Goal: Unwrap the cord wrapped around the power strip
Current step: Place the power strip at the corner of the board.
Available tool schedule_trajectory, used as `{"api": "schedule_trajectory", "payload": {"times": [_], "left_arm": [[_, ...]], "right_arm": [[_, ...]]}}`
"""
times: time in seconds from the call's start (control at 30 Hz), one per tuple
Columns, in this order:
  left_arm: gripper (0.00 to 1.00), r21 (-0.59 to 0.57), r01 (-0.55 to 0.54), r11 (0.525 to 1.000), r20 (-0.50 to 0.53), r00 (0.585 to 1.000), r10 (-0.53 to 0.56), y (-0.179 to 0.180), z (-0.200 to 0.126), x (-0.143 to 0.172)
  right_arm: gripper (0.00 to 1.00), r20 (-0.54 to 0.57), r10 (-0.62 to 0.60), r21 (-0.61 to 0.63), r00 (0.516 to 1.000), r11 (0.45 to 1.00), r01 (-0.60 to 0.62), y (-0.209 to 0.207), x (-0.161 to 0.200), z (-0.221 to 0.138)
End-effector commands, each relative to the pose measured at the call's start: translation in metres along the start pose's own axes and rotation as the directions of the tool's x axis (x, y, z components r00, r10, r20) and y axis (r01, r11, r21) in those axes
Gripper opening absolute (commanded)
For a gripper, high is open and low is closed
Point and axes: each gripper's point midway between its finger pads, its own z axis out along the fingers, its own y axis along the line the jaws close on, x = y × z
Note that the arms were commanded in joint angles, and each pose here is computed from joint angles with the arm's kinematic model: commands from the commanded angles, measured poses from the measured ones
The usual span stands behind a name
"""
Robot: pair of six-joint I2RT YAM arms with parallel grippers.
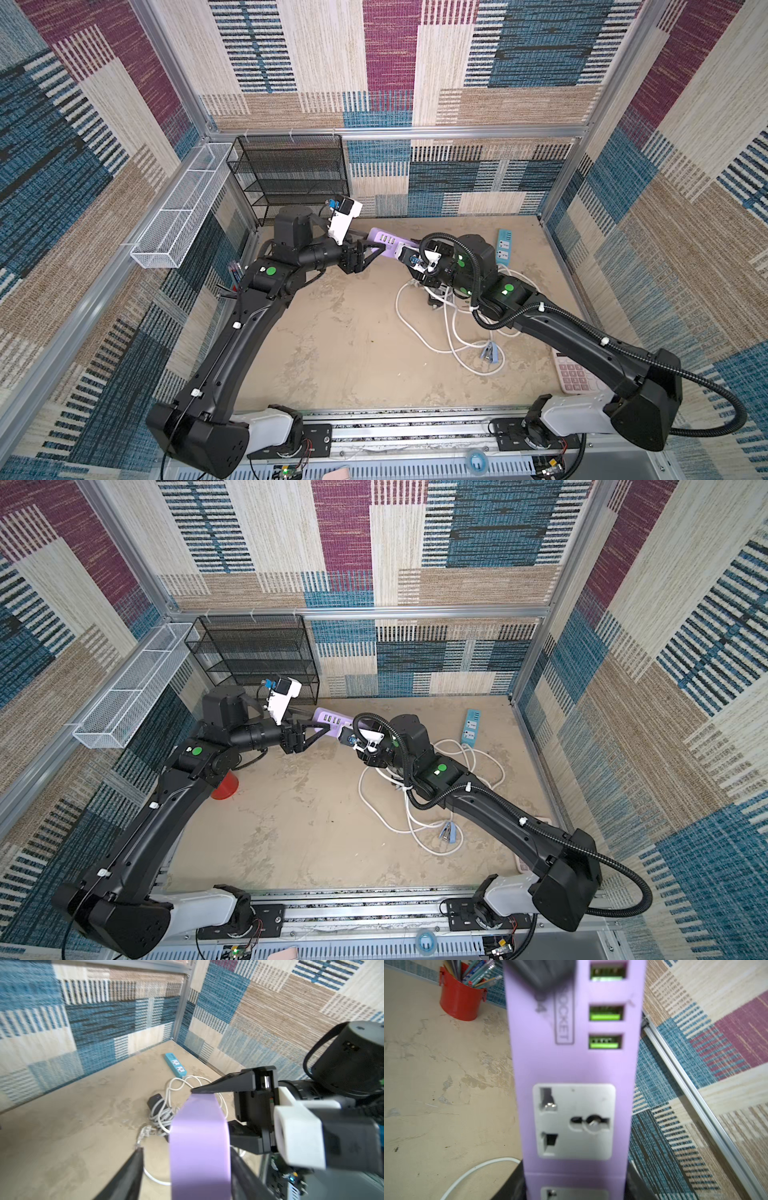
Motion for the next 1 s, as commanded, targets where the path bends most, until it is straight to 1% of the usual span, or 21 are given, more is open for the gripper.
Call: {"api": "schedule_trajectory", "payload": {"times": [0.0,0.07,0.13,0.17,0.23,0.27,0.37,0.47,0.5,0.57,0.6,0.67,0.73,0.77,0.83,0.97], "left_arm": [[0.99,-0.129,-0.057,0.99,0.116,0.991,0.072,0.017,-0.012,-0.024],[0.99,-0.186,-0.053,0.981,0.157,0.984,0.083,0.024,-0.021,-0.029],[0.99,-0.237,-0.049,0.97,0.179,0.979,0.093,0.031,-0.028,-0.031],[0.99,-0.257,-0.051,0.965,0.186,0.977,0.101,0.034,-0.031,-0.032],[0.99,-0.286,-0.053,0.957,0.191,0.975,0.111,0.038,-0.034,-0.033],[0.99,-0.298,-0.055,0.953,0.189,0.975,0.115,0.039,-0.035,-0.032],[0.99,-0.318,-0.058,0.946,0.184,0.975,0.121,0.043,-0.037,-0.032],[0.99,-0.323,-0.058,0.945,0.185,0.975,0.123,0.043,-0.037,-0.032],[0.99,-0.323,-0.059,0.945,0.185,0.975,0.125,0.043,-0.038,-0.032],[0.99,-0.323,-0.062,0.944,0.183,0.975,0.127,0.043,-0.038,-0.031],[0.99,-0.324,-0.063,0.944,0.183,0.975,0.128,0.043,-0.038,-0.032],[0.99,-0.322,-0.062,0.945,0.184,0.975,0.127,0.043,-0.038,-0.032],[0.99,-0.324,-0.063,0.944,0.18,0.976,0.127,0.043,-0.037,-0.031],[0.99,-0.325,-0.064,0.944,0.179,0.975,0.128,0.044,-0.037,-0.031],[0.99,-0.328,-0.066,0.942,0.177,0.976,0.13,0.044,-0.037,-0.03],[0.99,-0.331,-0.068,0.941,0.175,0.976,0.132,0.045,-0.038,-0.03]], "right_arm": [[0.17,0.02,0.114,0.053,0.993,0.992,-0.114,-0.013,0.002,0.0],[0.17,-0.001,0.186,0.061,0.982,0.981,-0.186,-0.018,0.019,0.002],[0.16,-0.029,0.279,0.104,0.96,0.956,-0.275,-0.035,0.044,0.005],[0.16,-0.037,0.336,0.134,0.941,0.935,-0.328,-0.046,0.058,0.004],[0.11,-0.048,0.432,0.229,0.9,0.882,-0.411,-0.071,0.089,-0.002],[0.11,-0.055,0.477,0.277,0.877,0.851,-0.445,-0.08,0.106,-0.006],[0.15,-0.071,0.596,0.434,0.8,0.741,-0.513,-0.107,0.157,-0.022],[0.16,-0.053,0.701,0.573,0.711,0.605,-0.553,-0.125,0.209,-0.046],[0.15,-0.04,0.732,0.615,0.681,0.555,-0.56,-0.131,0.225,-0.055],[0.15,-0.005,0.793,0.671,0.61,0.454,-0.586,-0.139,0.263,-0.075],[0.15,0.013,0.814,0.691,0.581,0.413,-0.593,-0.141,0.277,-0.083],[0.15,0.049,0.859,0.721,0.509,0.322,-0.614,-0.146,0.312,-0.099],[0.15,0.064,0.887,0.749,0.457,0.26,-0.609,-0.15,0.341,-0.109],[0.15,0.061,0.901,0.759,0.429,0.237,-0.606,-0.151,0.357,-0.111],[0.15,0.053,0.919,0.773,0.391,0.21,-0.598,-0.154,0.381,-0.111],[0.14,0.015,0.944,0.795,0.329,0.189,-0.577,-0.156,0.421,-0.102]]}}
